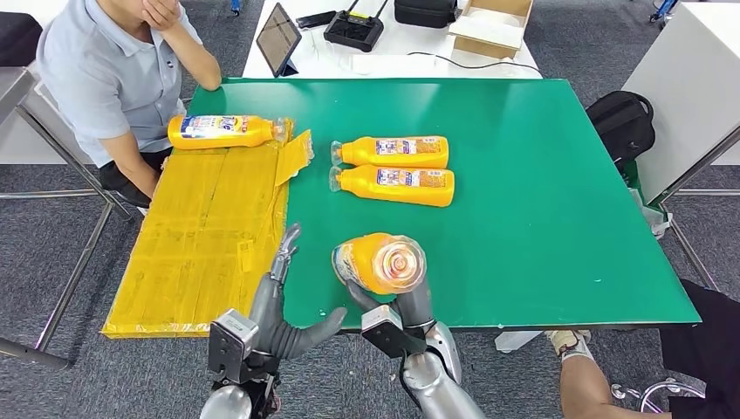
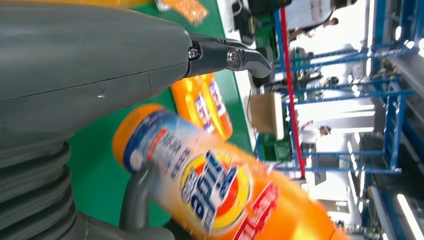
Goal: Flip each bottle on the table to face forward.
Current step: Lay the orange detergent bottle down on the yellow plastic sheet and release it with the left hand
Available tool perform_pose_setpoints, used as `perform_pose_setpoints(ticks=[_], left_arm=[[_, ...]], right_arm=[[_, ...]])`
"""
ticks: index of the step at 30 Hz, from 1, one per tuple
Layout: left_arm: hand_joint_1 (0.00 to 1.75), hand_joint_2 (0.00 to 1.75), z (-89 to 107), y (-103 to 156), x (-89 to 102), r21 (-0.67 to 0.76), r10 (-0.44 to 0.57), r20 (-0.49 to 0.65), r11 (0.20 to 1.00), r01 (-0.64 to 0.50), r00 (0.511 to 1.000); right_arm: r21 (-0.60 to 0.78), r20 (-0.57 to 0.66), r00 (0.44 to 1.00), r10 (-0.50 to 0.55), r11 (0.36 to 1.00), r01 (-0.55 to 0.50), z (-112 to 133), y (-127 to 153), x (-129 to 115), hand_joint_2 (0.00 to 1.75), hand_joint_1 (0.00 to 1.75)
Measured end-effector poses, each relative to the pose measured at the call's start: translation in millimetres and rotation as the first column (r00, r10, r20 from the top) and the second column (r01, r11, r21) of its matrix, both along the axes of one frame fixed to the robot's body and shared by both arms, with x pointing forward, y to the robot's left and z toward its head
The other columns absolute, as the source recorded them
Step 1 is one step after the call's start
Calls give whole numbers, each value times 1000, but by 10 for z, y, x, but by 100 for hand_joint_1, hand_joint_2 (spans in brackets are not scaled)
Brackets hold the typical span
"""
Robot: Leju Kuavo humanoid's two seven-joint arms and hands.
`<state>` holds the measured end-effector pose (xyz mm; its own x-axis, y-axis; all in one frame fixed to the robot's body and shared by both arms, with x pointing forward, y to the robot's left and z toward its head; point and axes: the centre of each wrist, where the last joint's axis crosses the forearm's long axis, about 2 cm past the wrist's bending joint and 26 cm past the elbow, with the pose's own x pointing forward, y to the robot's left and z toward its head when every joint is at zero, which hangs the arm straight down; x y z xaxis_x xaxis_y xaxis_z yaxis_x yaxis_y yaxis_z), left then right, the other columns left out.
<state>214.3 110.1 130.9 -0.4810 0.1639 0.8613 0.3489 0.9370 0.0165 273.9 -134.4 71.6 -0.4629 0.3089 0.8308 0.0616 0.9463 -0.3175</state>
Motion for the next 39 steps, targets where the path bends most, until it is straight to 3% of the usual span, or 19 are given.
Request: perform_pose_setpoints(ticks=[14, 23, 30, 39], left_arm=[[0, 175, -32, -74, -98, 52, -105, -20, 993, 106, 994], [0, 175, -27, -76, -97, 80, -79, -8, 994, 79, 997], [0, 175, 58, -84, -4, 73, 35, 7, 997, -36, 999], [0, 175, 105, -89, 48, 66, 77, 19, 995, -78, 997]], right_arm=[[6, -4, 1000, -4, 1000, 4, 80, 2, 80, 175, 171], [9, -7, 999, 32, 999, -32, 155, 149, 84, 175, 171], [28, -9, 997, 71, 997, -71, 204, 304, 47, 175, 169], [36, -8, 996, 92, 995, -92, 226, 389, 25, 175, 172]])
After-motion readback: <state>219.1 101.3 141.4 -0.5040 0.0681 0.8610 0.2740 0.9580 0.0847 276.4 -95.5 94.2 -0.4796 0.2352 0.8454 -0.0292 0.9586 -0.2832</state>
